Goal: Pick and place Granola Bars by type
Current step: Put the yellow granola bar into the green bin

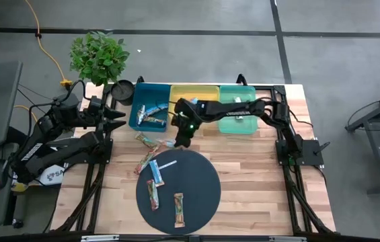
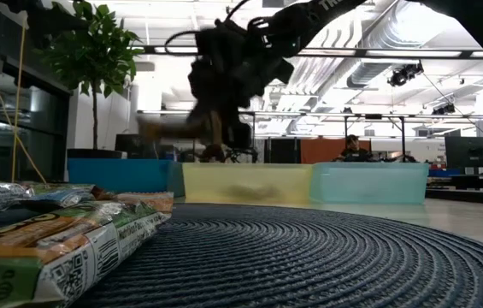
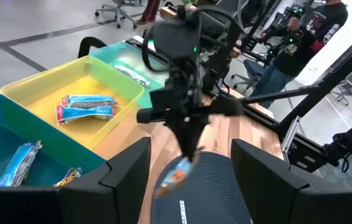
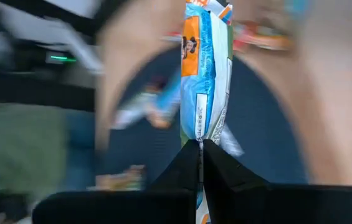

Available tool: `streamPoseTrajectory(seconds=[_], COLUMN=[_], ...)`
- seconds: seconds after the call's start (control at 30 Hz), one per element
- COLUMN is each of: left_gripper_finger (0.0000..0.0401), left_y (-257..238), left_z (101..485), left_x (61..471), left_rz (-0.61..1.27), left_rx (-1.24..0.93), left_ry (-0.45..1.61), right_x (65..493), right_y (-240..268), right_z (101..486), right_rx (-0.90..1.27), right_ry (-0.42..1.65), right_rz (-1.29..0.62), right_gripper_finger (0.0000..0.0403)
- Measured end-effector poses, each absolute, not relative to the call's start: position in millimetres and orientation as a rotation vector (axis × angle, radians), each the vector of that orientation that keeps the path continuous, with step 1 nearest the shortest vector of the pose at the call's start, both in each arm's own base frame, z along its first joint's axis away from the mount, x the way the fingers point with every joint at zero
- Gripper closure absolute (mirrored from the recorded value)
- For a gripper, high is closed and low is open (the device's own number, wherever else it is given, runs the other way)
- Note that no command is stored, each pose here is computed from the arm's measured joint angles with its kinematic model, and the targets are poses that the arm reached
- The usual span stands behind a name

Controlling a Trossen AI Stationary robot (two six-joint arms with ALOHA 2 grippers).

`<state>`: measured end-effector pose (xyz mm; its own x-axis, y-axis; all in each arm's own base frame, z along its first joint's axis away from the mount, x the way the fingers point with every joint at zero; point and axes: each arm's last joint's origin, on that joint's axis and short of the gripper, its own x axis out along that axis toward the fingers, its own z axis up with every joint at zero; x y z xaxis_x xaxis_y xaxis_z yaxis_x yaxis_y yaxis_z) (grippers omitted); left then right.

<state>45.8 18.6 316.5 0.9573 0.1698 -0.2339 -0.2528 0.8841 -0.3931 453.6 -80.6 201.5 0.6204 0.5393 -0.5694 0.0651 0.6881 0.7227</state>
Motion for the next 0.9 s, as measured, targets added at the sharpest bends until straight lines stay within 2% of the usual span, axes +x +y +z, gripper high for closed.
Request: streamPoseTrajectory(seconds=[0.17,0.47,0.73,0.9], left_gripper_finger=[0.0183,0.0183,0.0183,0.0183], left_y=[18.5,18.5,18.5,18.5], left_z=[316.5,316.5,316.5,316.5], left_x=[45.7,45.7,45.8,45.8], left_rz=[0.221,0.219,0.219,0.219], left_rx=[-0.434,-0.434,-0.434,-0.434], left_ry=[0.196,0.196,0.196,0.196], right_x=[463.0,473.7,475.3,476.0], right_y=[-82.2,-83.9,-84.2,-85.0], right_z=[223.7,257.2,262.8,263.4], right_rx=[0.869,0.892,0.89,0.877], right_ry=[0.767,0.611,0.577,0.556], right_rz=[0.499,0.74,0.764,0.718], right_gripper_finger=[0.0402,0.0402,0.0402,0.0402])
